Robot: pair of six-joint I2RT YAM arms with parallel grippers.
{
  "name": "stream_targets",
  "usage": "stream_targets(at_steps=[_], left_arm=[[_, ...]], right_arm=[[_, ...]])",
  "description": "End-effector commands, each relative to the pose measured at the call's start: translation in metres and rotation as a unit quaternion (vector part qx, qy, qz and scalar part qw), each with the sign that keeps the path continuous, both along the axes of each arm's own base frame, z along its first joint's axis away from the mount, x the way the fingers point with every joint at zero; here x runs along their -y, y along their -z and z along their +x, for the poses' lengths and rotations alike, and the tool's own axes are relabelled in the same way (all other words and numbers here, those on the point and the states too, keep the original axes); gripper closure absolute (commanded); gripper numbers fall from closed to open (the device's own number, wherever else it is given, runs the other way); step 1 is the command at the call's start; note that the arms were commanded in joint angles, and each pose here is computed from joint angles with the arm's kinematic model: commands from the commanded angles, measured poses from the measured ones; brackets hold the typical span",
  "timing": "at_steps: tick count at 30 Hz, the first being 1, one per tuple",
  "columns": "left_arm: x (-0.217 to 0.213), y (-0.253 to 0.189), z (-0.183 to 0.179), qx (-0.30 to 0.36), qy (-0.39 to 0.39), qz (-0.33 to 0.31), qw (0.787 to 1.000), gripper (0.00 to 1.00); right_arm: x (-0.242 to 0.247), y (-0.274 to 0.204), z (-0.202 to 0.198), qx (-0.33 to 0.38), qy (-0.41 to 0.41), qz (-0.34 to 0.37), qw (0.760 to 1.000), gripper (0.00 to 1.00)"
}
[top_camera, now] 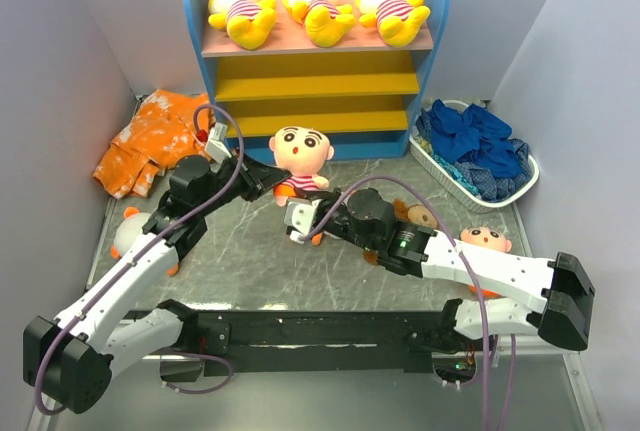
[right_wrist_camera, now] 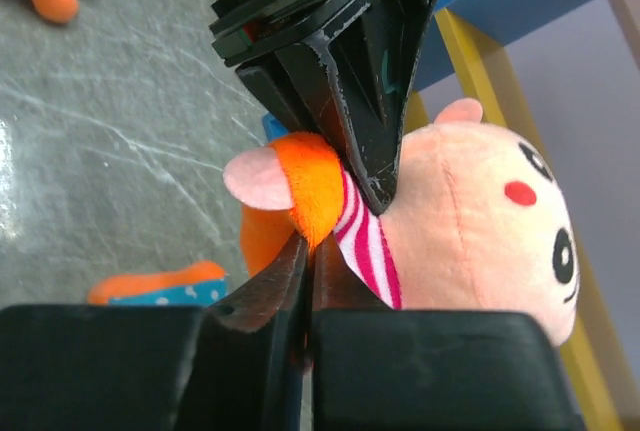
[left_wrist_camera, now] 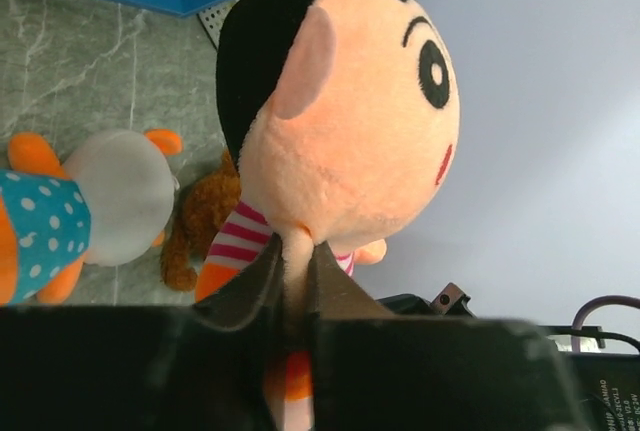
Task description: Place and organize the stuffed toys onto the shelf
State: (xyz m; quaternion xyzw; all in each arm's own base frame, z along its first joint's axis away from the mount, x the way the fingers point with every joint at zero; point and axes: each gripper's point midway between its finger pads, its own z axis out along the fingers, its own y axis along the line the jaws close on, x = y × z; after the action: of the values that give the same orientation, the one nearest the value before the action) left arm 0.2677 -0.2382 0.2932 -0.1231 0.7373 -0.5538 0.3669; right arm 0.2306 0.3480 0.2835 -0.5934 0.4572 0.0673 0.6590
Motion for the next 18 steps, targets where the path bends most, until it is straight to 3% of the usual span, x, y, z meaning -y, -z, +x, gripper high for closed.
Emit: stream_targets(at_steps=[1, 2, 3, 9, 18], left_arm=[[0.002, -0.023, -0.008, 0.024, 0.012, -0.020, 0.999, 0.79], [0.001, -0.023, -0.007, 0.027, 0.010, -0.015, 0.999, 0.71], [-0.003, -0.025, -0.003, 0.034, -0.006, -0.010, 0.999, 0.53], [-0.026, -0.029, 0.008, 0.051, -0.074, 0.049, 0.995, 0.18], [-0.070, -0.032, 0.011, 0.119, -0.149, 0.171, 0.967, 0.00]], right_arm=[[-0.006, -0.021, 0.007, 0.035, 0.011, 0.033, 0.999, 1.00], [-0.004, -0.025, 0.011, 0.044, 0.018, 0.038, 0.998, 1.00], [-0.002, -0.027, 0.012, 0.055, 0.014, 0.036, 0.998, 1.00], [0.029, -0.040, 0.036, 0.100, 0.037, 0.033, 0.994, 1.00], [0.069, -0.065, 0.076, 0.141, 0.081, -0.017, 0.987, 1.00]])
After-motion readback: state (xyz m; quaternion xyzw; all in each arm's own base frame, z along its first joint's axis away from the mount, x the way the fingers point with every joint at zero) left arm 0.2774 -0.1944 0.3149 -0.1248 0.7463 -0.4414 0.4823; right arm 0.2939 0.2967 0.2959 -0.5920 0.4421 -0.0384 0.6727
